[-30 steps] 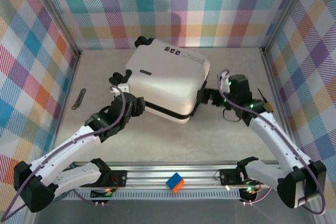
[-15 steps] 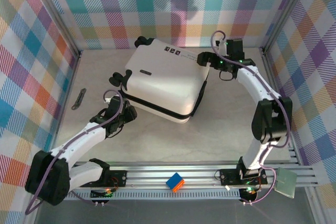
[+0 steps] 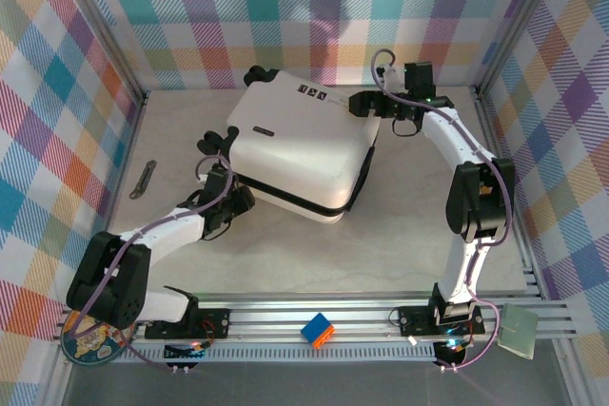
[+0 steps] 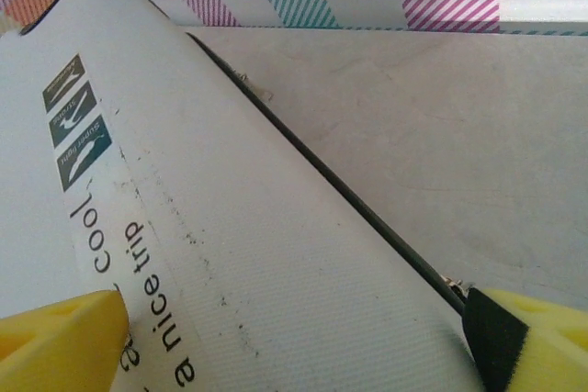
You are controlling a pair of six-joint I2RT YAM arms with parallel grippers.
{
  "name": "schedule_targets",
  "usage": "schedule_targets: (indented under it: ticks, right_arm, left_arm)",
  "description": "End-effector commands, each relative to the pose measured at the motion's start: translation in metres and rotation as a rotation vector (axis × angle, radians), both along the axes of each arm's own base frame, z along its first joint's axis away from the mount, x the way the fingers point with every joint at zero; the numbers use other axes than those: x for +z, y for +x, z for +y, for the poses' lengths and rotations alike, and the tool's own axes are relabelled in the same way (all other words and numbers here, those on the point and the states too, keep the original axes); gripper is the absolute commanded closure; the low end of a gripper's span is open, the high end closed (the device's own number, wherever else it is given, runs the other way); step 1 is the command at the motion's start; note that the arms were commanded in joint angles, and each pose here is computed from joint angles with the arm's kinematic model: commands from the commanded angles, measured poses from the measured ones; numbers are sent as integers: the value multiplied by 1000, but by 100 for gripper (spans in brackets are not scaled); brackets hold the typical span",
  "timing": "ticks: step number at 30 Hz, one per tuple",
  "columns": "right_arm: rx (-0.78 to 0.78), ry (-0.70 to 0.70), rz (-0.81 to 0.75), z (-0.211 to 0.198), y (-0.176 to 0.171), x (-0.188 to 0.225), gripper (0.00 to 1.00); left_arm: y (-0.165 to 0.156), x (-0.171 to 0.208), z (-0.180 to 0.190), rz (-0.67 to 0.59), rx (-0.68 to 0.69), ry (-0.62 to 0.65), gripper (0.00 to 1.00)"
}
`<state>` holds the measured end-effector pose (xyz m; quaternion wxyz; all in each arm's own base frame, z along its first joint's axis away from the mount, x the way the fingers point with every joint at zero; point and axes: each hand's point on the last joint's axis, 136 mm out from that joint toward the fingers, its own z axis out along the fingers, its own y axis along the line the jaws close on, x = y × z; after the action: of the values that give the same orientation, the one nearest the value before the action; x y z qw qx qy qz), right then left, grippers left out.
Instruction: Pack the luggage
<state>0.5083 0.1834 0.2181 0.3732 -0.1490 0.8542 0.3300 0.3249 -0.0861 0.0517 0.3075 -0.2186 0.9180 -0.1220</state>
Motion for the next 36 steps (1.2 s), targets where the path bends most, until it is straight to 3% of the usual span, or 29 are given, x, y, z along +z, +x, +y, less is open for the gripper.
schedule_targets:
  ticks: [1,10,16,20,28,32,36]
  right_arm:
    - [140,58,19,15,-37,5,9]
    - [196,106,59,28,-137,-20,11]
    - [256,88,72,68,-244,-39,13]
    - [243,127,64,69,-296,-44,12]
    - [-71,-47,-45,9,-272,-25,4]
    - [-184,-59,1,-10,-250,-22,1]
    - [-176,6,43,-10,-231,-21,1]
  left_arm:
    - [27,10,23,-57,65,3,36]
    - [93,-1,30,-43,31,-123,41]
    - [119,2,22,-29,16,-174,42]
    - [139,10,12,-43,-13,-206,42]
    - [164,27,16,-37,-17,-143,37]
    - [152,36,31,-25,6,-74,36]
    - [128,47,33,-35,6,-69,34]
